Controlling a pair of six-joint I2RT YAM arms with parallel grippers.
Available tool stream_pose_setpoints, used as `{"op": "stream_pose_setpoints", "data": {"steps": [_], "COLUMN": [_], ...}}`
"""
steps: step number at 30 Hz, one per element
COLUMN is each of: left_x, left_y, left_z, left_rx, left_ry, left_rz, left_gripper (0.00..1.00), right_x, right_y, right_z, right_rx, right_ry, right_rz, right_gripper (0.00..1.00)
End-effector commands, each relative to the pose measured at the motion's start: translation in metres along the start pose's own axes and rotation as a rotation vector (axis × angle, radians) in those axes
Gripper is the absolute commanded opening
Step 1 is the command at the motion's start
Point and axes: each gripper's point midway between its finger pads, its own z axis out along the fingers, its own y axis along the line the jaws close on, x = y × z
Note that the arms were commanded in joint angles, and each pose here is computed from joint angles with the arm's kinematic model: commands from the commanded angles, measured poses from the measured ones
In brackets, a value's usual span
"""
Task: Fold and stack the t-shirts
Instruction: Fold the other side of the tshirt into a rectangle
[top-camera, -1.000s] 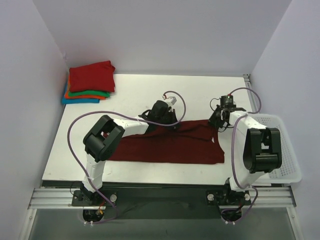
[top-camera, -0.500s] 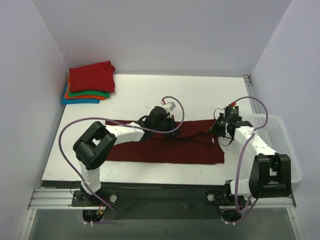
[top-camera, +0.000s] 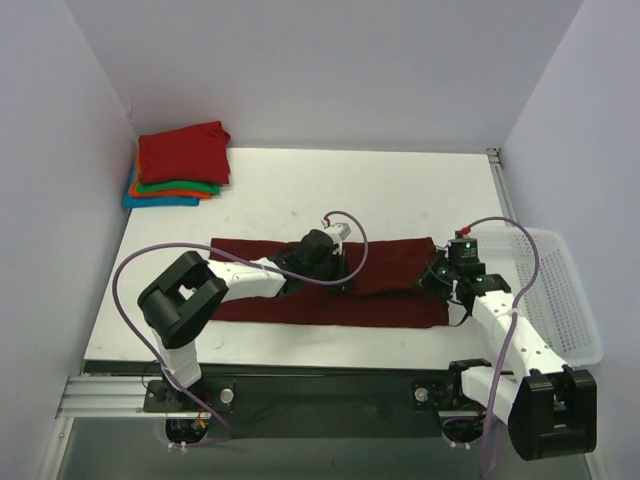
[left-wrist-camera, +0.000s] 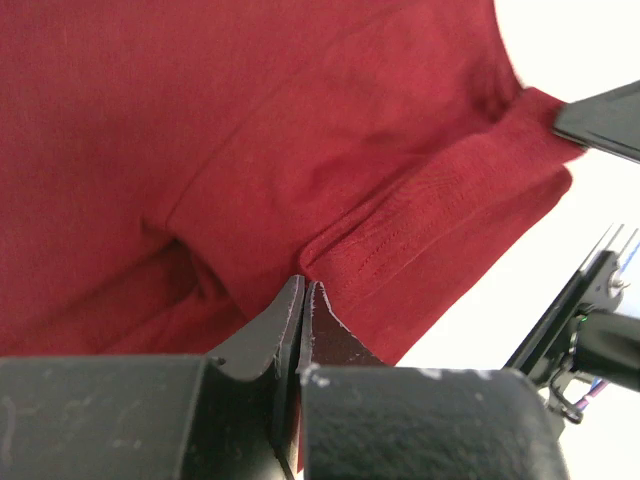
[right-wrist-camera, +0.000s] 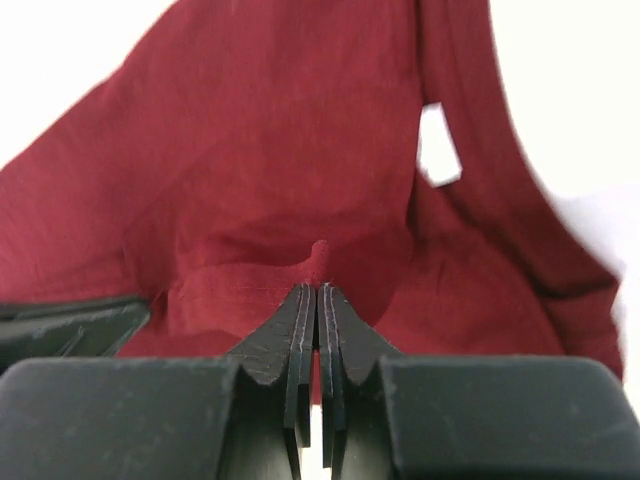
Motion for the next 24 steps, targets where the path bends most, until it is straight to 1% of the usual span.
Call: {"op": "stream_pose_setpoints", "data": {"steps": [1,3,4,5,8,12,13,14,15,16,17,18,20,21,24], "left_x": [-0.010,-0.007,-0.008,-0.007,-0.008,-0.003,-0.002,0.000,0.001,0.002,0.003,0.004,0.002,0.003,-0.005], "left_y": [-0.012,-0.009,-0.009,-0.006,-0.002,-0.003,-0.002,-0.003,-0.001,0.000,0.001,0.002,0.003,0.003,-0.005], "left_z": [-0.013,-0.014,-0.016,-0.018,-0.019,-0.018,-0.017,-0.017,-0.018,-0.018,-0.019,-0.019,-0.022,-0.024,-0.033], "left_rx": [0.015,0.001,-0.004,-0.014,-0.034,-0.023,-0.025,-0.024,-0.028,-0.030,-0.036,-0.038,-0.041,-0.040,-0.022], "left_ry": [-0.051,-0.054,-0.060,-0.062,-0.074,-0.055,-0.052,-0.048,-0.046,-0.045,-0.046,-0.046,-0.054,-0.055,-0.080], "left_rz": [-0.003,-0.005,-0.007,-0.008,-0.010,-0.003,-0.002,-0.002,-0.003,-0.003,-0.003,-0.005,-0.005,-0.007,-0.003], "left_gripper": [0.00,0.00,0.00,0.00,0.00,0.00,0.00,0.01,0.03,0.06,0.10,0.13,0.21,0.34,0.36], "right_x": [0.018,0.024,0.027,0.030,0.038,0.045,0.048,0.050,0.051,0.055,0.056,0.056,0.058,0.057,0.051], "right_y": [-0.004,-0.007,-0.008,-0.009,-0.012,-0.019,-0.021,-0.022,-0.023,-0.025,-0.027,-0.026,-0.025,-0.024,-0.020], "right_z": [-0.006,-0.006,-0.006,-0.006,-0.005,-0.006,-0.007,-0.008,-0.009,-0.009,-0.011,-0.013,-0.017,-0.019,-0.024], "right_rx": [0.016,0.027,0.029,0.029,0.032,0.045,0.048,0.047,0.044,0.046,0.047,0.039,0.027,0.023,0.011], "right_ry": [0.030,0.034,0.036,0.038,0.045,0.050,0.055,0.056,0.058,0.063,0.060,0.055,0.055,0.053,0.032], "right_rz": [0.000,-0.007,-0.011,-0.012,-0.016,-0.014,-0.014,-0.012,-0.012,-0.012,-0.008,-0.008,-0.005,-0.005,-0.013], "right_gripper": [0.00,0.01,0.05,0.06,0.06,0.06,0.06,0.09,0.14,0.23,0.27,0.34,0.38,0.39,0.39]}}
